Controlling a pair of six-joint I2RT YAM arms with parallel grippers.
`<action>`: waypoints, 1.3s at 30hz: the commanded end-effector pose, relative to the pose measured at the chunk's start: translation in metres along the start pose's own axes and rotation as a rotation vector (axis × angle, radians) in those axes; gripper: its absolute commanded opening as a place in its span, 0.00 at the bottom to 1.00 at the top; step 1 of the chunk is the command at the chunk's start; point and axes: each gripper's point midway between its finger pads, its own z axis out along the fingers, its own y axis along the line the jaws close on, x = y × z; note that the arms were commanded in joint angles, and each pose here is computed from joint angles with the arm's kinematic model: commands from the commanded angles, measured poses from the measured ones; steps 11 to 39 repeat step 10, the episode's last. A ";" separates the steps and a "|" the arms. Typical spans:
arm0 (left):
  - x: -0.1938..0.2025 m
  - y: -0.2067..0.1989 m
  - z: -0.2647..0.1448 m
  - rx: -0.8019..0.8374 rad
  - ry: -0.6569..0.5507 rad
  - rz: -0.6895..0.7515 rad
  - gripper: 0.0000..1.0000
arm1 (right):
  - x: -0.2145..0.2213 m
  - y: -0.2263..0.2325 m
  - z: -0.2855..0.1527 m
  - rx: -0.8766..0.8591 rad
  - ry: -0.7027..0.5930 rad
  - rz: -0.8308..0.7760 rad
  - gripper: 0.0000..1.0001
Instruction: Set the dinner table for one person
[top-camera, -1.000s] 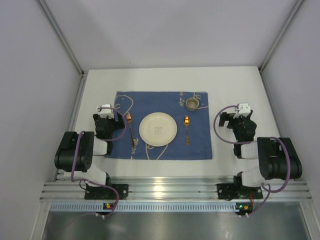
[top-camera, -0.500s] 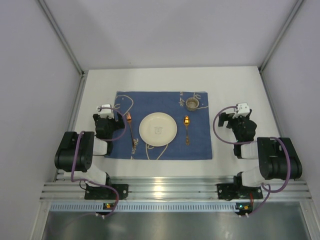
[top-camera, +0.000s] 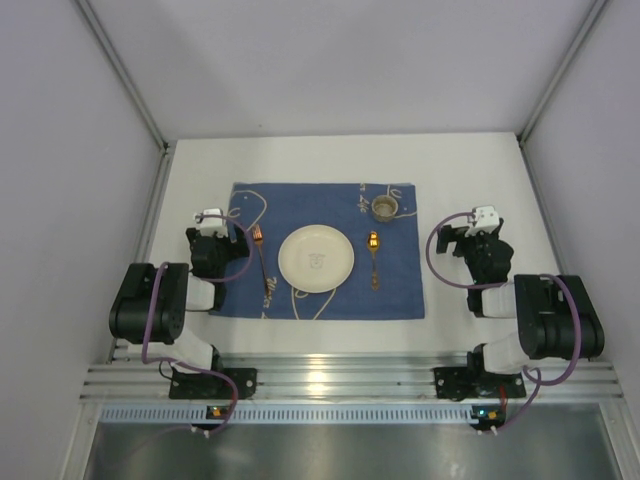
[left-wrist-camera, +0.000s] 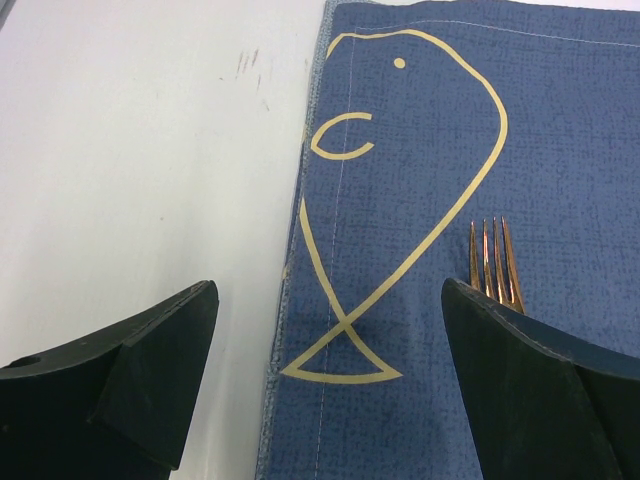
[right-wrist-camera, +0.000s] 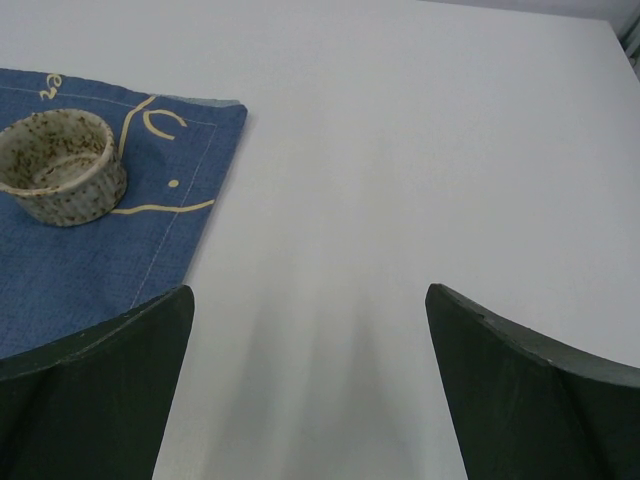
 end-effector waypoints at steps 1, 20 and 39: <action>-0.028 -0.002 0.003 0.009 -0.097 -0.002 0.99 | -0.026 0.003 0.004 -0.024 -0.095 -0.024 1.00; -0.029 -0.002 0.003 0.008 -0.100 -0.002 0.98 | -0.024 -0.010 0.006 0.046 -0.076 0.012 1.00; -0.029 -0.002 0.003 0.008 -0.100 -0.002 0.98 | -0.024 -0.010 0.006 0.046 -0.076 0.012 1.00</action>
